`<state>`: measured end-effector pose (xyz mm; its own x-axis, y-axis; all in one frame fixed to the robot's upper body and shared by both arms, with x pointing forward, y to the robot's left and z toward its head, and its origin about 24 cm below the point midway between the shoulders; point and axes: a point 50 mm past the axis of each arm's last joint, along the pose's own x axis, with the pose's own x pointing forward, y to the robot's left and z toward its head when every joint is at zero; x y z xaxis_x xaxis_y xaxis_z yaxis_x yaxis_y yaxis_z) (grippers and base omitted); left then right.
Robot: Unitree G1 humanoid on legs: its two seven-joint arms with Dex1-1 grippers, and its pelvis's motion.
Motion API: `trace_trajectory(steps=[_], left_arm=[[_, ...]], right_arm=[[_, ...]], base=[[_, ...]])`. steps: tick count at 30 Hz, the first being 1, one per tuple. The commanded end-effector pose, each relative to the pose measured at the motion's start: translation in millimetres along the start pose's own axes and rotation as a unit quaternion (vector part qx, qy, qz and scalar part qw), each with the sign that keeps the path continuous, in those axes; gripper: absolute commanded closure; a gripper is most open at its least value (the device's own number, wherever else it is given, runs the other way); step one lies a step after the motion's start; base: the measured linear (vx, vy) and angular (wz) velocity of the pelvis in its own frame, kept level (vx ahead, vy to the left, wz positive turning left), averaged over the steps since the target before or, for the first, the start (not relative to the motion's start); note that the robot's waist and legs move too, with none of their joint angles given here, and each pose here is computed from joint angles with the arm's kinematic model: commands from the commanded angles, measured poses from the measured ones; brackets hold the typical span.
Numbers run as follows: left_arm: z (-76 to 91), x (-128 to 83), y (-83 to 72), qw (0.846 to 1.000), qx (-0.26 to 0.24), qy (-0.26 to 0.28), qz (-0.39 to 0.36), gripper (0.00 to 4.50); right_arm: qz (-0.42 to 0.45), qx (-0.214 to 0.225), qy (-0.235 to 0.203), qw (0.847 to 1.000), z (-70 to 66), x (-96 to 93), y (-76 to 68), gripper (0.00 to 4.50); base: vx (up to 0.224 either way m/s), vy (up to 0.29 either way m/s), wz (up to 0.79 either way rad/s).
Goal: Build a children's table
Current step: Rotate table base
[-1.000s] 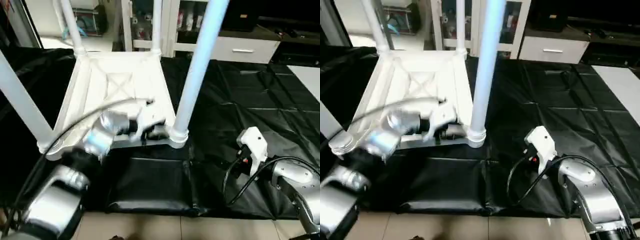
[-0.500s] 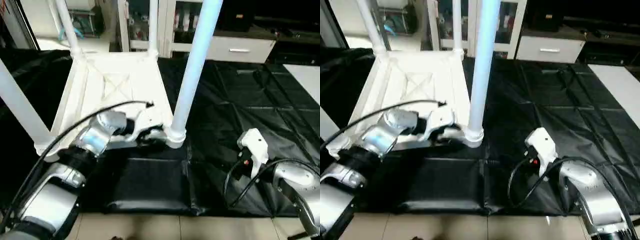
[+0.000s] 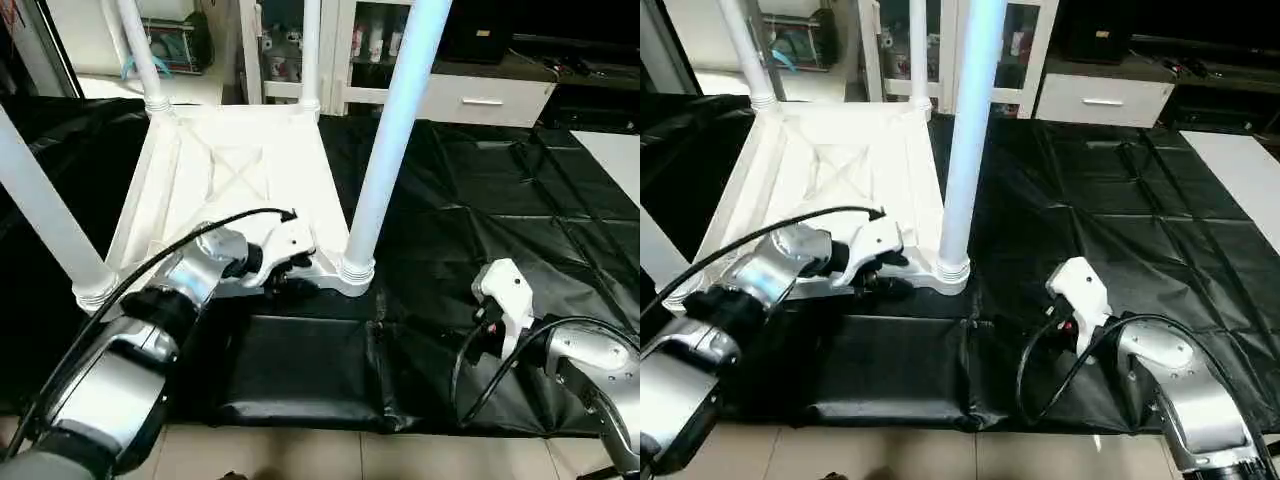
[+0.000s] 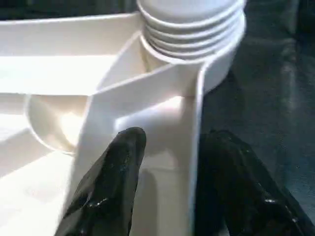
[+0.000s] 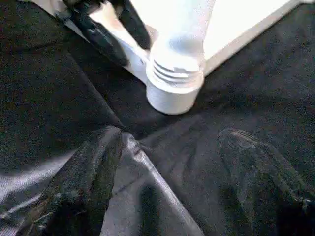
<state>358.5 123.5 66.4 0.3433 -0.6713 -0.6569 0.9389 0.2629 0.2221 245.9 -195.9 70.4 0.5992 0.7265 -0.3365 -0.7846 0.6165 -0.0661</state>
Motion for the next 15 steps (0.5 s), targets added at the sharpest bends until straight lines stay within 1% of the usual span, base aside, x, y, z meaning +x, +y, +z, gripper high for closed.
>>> trace_trajectory(steps=[1, 3, 4, 5, 6, 8, 10, 12, 15], left_arm=[[2.5, -2.3, 4.7, 1.0, 0.007, 0.006, 0.007, 2.12], [-0.3, -2.3, 4.0, 1.0, 0.005, 0.014, -0.003, 2.12], [-1.0, -2.4, 3.9, 1.0, 0.005, 0.015, -0.005, 2.28], [-1.3, -2.4, 3.8, 1.0, 0.005, 0.016, -0.006, 2.28], [-2.1, -2.4, 3.6, 1.0, 0.003, 0.017, -0.011, 2.46], [-3.3, -2.4, 3.0, 1.0, 0.0, 0.022, -0.018, 2.56], [-4.0, -2.4, 2.9, 1.0, -0.001, 0.023, -0.021, 2.78], [-4.2, -2.2, 3.1, 1.0, -0.002, 0.023, -0.02, 2.86], [-3.9, -1.8, 2.9, 1.0, -0.005, 0.021, -0.023, 3.19]], right_arm=[[0.008, 0.0, 0.004, 1.0, 0.1, -1.8, 1.8, 1.06], [0.01, 0.0, 0.005, 1.0, -0.1, -1.9, 2.5, 1.06], [0.01, 0.0, 0.005, 1.0, -0.1, -2.0, 2.5, 1.06], [0.01, -0.001, 0.005, 1.0, -0.1, -2.0, 2.5, 1.06], [0.011, 0.0, 0.006, 1.0, 0.0, -2.4, 2.4, 1.06], [0.011, -0.001, 0.006, 1.0, -0.1, -3.0, 2.1, 1.06], [0.012, -0.001, 0.007, 1.0, 0.0, -3.2, 1.9, 1.06], [0.011, -0.002, 0.006, 1.0, 0.3, -3.3, 1.7, 1.06], [0.011, -0.002, 0.006, 1.0, 0.4, -3.3, 1.5, 1.06]], base=[[0.0, 0.0, 0.0], [0.0, 0.0, 0.0], [0.0, 0.0, 0.0], [0.0, 0.0, 0.0], [0.0, 0.0, 0.0], [0.0, 0.0, 0.0], [0.0, 0.0, 0.0], [0.0, 0.0, 0.0], [0.0, 0.0, 0.0]])
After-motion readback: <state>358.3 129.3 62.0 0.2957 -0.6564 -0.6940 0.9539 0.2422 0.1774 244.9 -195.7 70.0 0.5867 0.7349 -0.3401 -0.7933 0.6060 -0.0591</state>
